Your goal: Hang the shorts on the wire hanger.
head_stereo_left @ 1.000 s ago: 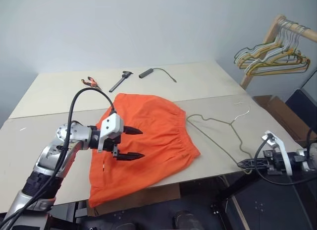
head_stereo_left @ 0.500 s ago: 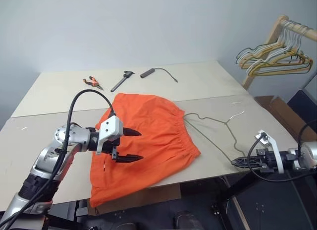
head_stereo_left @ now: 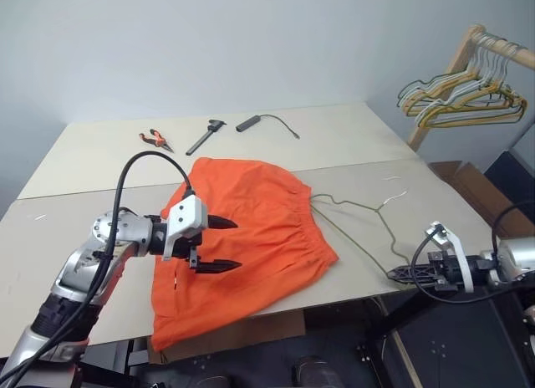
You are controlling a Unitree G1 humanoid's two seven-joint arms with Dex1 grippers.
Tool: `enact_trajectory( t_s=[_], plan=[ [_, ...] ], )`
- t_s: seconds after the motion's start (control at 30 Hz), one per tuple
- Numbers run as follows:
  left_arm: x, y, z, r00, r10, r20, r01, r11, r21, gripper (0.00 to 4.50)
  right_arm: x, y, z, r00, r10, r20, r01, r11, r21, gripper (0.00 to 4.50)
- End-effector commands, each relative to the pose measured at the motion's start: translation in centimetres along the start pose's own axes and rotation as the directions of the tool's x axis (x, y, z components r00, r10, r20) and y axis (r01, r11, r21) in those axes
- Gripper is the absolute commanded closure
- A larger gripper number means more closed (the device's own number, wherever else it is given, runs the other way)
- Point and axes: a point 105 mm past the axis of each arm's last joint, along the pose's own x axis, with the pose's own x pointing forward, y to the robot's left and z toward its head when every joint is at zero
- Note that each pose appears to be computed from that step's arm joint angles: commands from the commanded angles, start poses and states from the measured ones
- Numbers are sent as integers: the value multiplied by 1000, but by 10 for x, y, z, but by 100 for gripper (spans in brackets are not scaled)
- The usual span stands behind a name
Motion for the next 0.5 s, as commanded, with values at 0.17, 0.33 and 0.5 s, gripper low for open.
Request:
enact_trajectory(
  t_s=[0.17, 0.33, 0.5],
  plan=[
    [-3, 1, 9, 999, 28, 20, -29, 998, 48, 2, 6, 21, 14, 993, 107, -41, -110, 990, -93, 450],
    [1, 1, 11, 999, 22, 28, -23, 998, 54, 2, 18, 17, 28, 995, 90, -36, -93, 993, -74, 450],
    [4, 1, 13, 999, 25, 36, -27, 998, 57, 2, 29, 16, 42, 996, 85, -24, -87, 993, -76, 450]
  ],
)
